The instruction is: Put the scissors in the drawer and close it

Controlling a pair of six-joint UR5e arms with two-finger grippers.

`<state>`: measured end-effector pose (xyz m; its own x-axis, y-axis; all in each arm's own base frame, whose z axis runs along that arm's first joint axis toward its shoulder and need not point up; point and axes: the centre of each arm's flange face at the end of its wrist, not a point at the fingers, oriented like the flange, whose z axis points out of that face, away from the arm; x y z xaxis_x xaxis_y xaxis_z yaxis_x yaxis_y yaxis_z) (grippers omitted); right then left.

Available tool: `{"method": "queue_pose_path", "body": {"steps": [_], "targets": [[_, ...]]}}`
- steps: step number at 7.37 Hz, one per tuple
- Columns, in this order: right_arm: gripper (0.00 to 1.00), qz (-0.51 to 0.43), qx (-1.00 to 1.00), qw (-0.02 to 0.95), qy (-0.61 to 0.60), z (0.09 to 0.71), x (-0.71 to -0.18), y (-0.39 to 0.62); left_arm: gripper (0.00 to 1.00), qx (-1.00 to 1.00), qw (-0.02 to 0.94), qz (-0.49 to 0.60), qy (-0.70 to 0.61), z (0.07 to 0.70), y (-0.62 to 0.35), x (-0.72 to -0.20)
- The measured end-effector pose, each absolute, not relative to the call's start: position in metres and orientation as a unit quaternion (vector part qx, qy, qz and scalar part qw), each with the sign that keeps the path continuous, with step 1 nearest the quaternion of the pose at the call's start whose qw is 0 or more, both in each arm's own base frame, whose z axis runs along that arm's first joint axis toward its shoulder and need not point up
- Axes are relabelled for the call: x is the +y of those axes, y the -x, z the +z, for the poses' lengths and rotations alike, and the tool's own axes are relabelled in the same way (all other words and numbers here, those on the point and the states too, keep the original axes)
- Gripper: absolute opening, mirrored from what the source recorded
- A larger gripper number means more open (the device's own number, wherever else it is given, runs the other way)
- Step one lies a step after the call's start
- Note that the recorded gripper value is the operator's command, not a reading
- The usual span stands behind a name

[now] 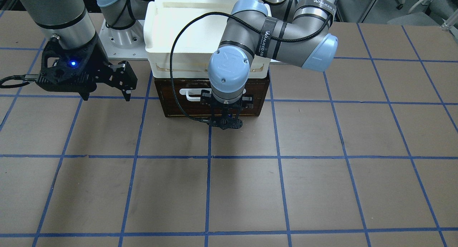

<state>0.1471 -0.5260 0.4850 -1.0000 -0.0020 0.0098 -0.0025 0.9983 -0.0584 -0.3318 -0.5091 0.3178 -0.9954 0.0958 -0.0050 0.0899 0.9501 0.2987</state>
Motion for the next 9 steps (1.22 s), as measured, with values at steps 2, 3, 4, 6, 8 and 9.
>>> {"method": "queue_pose_path", "body": {"steps": [2, 3, 4, 6, 8, 9], "targets": [[1.00, 0.027, -1.000, 0.005, 0.000, 0.482, -0.525, -0.147, 1.00, 0.996, 0.011, 0.067, -0.051, 0.359, 0.328, -0.520], [1.00, 0.027, -1.000, 0.005, 0.001, 0.481, -0.524, -0.147, 1.00, 0.998, 0.010, 0.028, -0.050, 0.394, 0.323, -0.518], [1.00, 0.027, -1.000, 0.006, 0.001, 0.481, -0.524, -0.147, 1.00, 0.999, 0.008, -0.007, -0.047, 0.432, 0.314, -0.509], [1.00, 0.027, -1.000, 0.007, 0.004, 0.480, -0.524, -0.146, 0.99, 0.998, 0.003, -0.052, -0.033, 0.500, 0.285, -0.476], [1.00, 0.029, -1.000, 0.004, 0.004, 0.479, -0.525, -0.147, 0.99, 0.998, 0.004, -0.055, -0.030, 0.532, 0.256, -0.442], [1.00, 0.030, -1.000, 0.004, 0.004, 0.480, -0.525, -0.147, 1.00, 0.998, 0.006, -0.052, -0.029, 0.531, 0.234, -0.437]]}}
